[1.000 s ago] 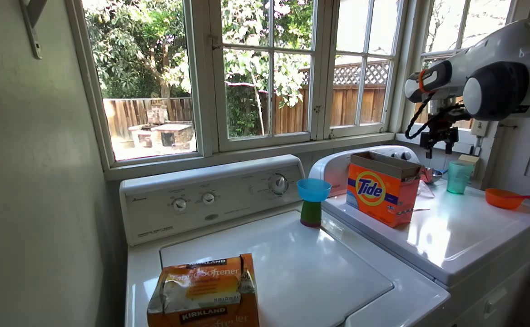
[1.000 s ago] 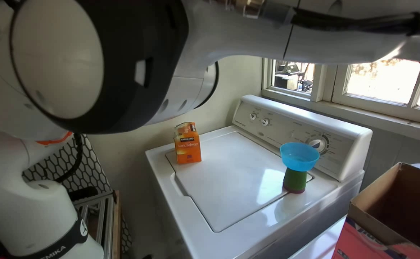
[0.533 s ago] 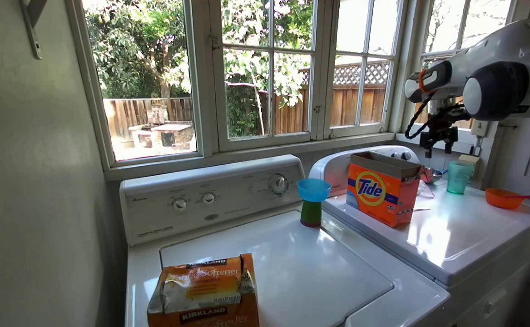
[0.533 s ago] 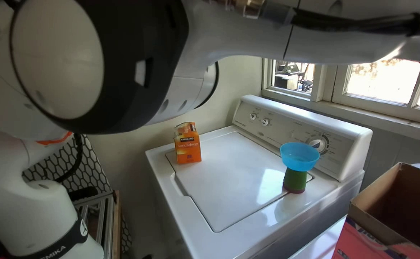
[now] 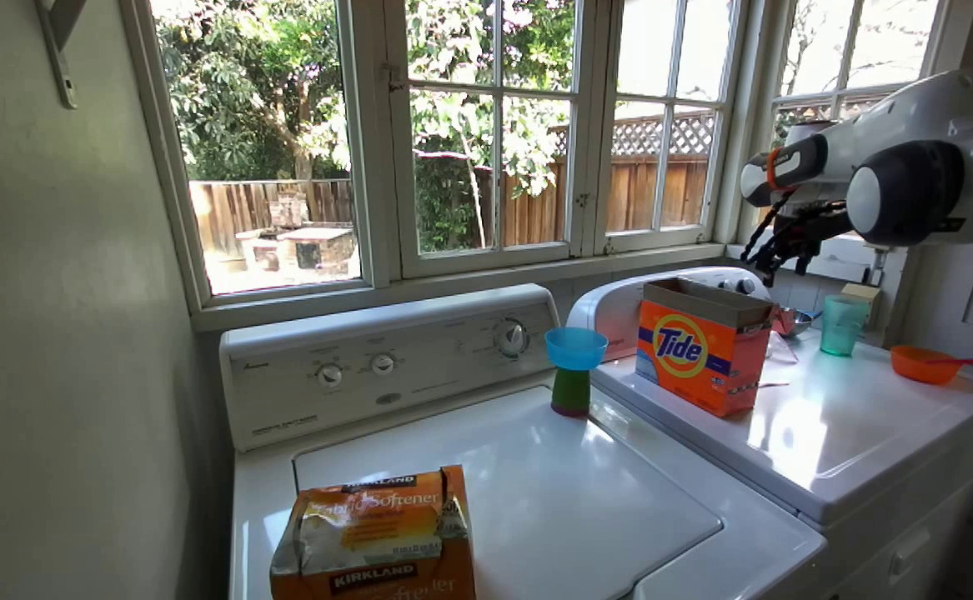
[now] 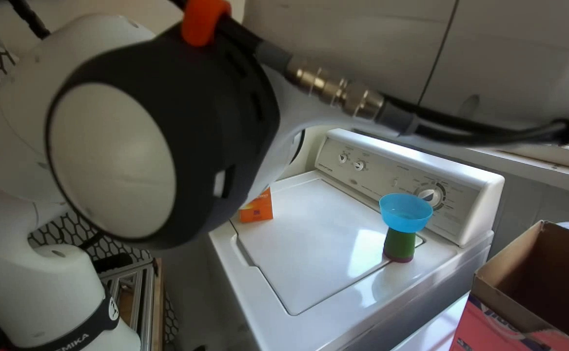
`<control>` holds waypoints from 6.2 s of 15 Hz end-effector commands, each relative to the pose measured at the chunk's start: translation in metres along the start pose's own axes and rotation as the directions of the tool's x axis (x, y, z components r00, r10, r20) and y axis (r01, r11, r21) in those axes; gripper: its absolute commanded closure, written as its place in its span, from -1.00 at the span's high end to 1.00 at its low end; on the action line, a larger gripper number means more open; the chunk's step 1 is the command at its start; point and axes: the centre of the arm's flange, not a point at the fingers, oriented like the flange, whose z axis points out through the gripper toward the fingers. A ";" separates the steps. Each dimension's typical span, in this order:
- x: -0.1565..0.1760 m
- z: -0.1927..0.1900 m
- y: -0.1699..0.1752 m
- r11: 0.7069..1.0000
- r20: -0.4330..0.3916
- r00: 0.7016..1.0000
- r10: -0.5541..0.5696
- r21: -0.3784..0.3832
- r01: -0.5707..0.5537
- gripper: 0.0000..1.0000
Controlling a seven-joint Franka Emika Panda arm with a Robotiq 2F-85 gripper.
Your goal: Put the clear plastic in the orange box.
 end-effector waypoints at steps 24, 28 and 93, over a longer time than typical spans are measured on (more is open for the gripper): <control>0.031 0.140 -0.026 0.999 0.135 0.991 0.028 -0.026 -0.025 1.00; 0.035 0.159 -0.032 0.998 0.172 0.983 0.059 -0.026 -0.055 1.00; -0.014 0.110 -0.100 0.866 0.012 0.883 -0.468 0.201 0.457 -1.00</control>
